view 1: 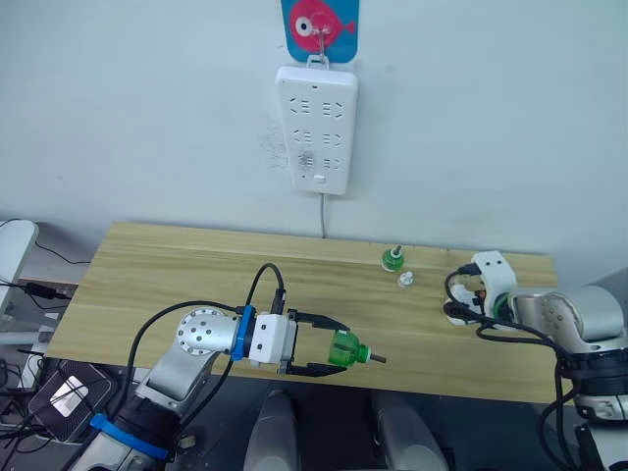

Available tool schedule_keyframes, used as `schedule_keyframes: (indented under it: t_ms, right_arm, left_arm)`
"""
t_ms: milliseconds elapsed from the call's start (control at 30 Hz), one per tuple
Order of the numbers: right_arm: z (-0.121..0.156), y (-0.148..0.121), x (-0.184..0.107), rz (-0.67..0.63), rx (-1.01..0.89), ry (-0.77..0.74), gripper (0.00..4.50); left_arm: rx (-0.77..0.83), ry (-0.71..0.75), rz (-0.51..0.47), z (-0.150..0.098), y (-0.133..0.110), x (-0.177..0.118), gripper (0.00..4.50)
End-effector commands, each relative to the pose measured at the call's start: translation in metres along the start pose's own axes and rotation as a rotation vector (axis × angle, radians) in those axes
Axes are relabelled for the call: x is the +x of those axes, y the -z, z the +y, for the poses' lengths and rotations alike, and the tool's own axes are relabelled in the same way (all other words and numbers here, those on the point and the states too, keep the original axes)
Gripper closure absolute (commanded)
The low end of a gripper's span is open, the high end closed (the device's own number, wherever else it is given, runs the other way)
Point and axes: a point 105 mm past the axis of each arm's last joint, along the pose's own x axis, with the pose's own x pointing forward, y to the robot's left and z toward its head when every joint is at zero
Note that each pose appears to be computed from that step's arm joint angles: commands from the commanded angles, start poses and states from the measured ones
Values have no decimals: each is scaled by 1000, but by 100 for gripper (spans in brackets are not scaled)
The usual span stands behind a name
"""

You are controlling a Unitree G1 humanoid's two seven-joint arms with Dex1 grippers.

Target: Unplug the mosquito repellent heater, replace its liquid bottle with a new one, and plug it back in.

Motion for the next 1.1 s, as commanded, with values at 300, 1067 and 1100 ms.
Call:
schedule_keyframes:
  t_ms: [300, 1067, 1100]
  right_arm:
    - [-10, -11, -29, -107, -7, -18, 154]
    - [120, -26, -168, -641, 194, -1037, 154]
    - [122, -26, -169, -631, 200, -1045, 154]
  left_arm:
    - [-75, -81, -21, 18, -10, -4, 212]
    - [-559, -143, -165, 47, -67, -21, 212]
    - [-562, -143, -167, 48, -67, -22, 212]
